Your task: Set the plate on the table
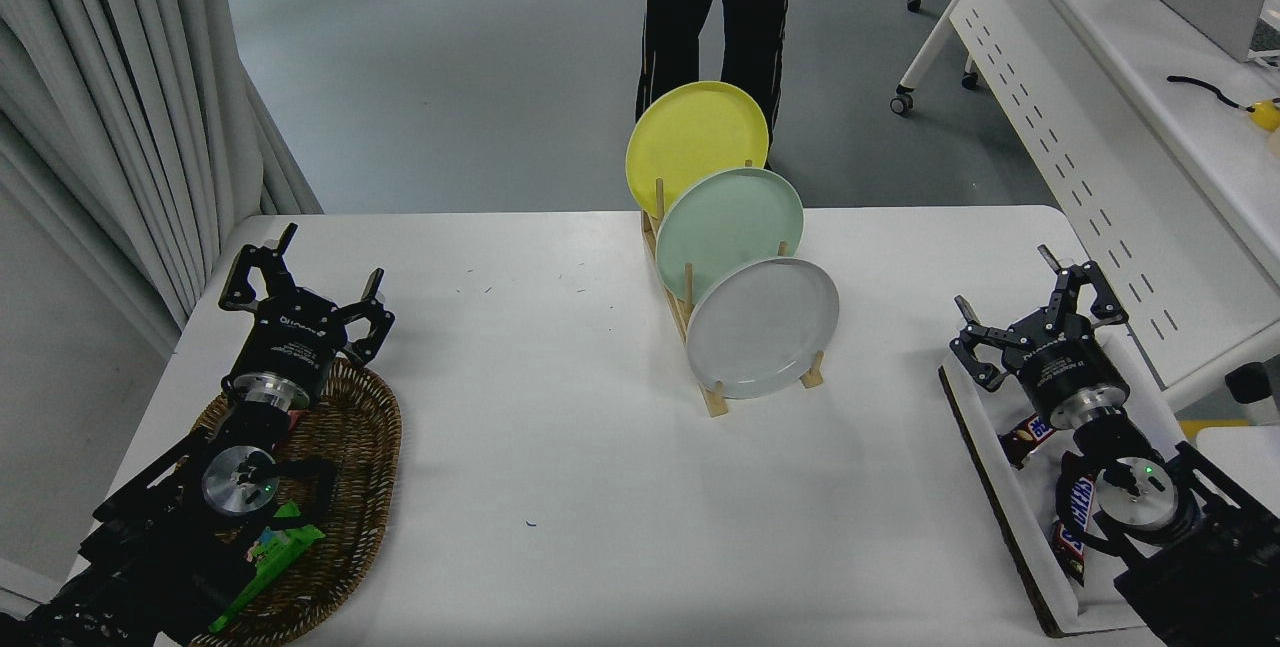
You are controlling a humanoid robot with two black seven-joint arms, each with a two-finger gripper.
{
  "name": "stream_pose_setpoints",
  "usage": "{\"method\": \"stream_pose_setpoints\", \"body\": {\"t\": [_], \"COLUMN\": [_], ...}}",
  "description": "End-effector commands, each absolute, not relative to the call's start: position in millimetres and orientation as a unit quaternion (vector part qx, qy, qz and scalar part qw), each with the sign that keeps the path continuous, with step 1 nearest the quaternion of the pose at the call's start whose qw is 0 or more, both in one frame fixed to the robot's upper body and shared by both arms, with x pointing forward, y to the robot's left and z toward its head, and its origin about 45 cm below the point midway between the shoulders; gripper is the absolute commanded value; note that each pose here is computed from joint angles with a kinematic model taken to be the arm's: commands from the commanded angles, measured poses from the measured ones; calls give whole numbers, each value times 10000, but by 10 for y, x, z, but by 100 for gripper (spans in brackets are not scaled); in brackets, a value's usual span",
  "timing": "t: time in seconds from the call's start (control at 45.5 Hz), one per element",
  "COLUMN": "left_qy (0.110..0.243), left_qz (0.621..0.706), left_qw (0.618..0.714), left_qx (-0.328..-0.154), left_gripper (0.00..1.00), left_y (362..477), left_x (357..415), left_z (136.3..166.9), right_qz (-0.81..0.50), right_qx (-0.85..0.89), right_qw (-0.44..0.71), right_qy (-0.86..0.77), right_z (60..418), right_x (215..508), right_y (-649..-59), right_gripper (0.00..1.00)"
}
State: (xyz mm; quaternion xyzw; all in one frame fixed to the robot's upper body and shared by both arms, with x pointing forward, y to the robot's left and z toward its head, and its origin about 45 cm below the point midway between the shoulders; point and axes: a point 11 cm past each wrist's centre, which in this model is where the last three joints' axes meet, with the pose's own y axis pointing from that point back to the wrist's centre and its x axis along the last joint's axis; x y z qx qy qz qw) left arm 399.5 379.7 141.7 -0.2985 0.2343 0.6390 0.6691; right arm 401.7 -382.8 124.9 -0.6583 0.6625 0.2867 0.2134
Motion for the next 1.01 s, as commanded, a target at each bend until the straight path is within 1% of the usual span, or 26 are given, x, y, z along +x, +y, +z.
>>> {"method": "stream_pose_setpoints", "body": {"t": [0.0, 0.132, 0.418, 0.615, 0.813, 0.923, 0.989], "left_qy": [2343, 2343, 2343, 2343, 2343, 2343, 2343], "left_qz": [6390, 6390, 6390, 6390, 6390, 6390, 6390], "left_qw": [6691, 6691, 6691, 6691, 6691, 6691, 6691], "left_qx": [-2985, -2985, -2985, -2985, -2985, -2985, -2985], "left_gripper": [100, 100, 100, 100, 100, 100, 100], "left_y": [3798, 3798, 3798, 3798, 3798, 3798, 3798], "left_x": [3995, 3995, 3995, 3995, 3995, 3995, 3995], "left_z": [1417, 1417, 1417, 1417, 1417, 1417, 1417], "right_qz": [2851, 2842, 2772, 2755, 2789, 2807, 2683], "right_qx": [-6583, -6579, -6440, -6451, -6693, -6720, -6810], "right_qw": [2126, 2154, 2102, 2059, 1621, 1470, 1264], "right_qy": [6635, 6634, 6814, 6823, 6693, 6693, 6696], "right_z": [1264, 1281, 1396, 1408, 1382, 1388, 1452], "right_x": [4032, 4044, 4187, 4200, 4265, 4268, 4273], "right_y": [-3830, -3832, -3836, -3830, -3604, -3589, -3638], "right_gripper": [100, 100, 100, 100, 100, 100, 100]}}
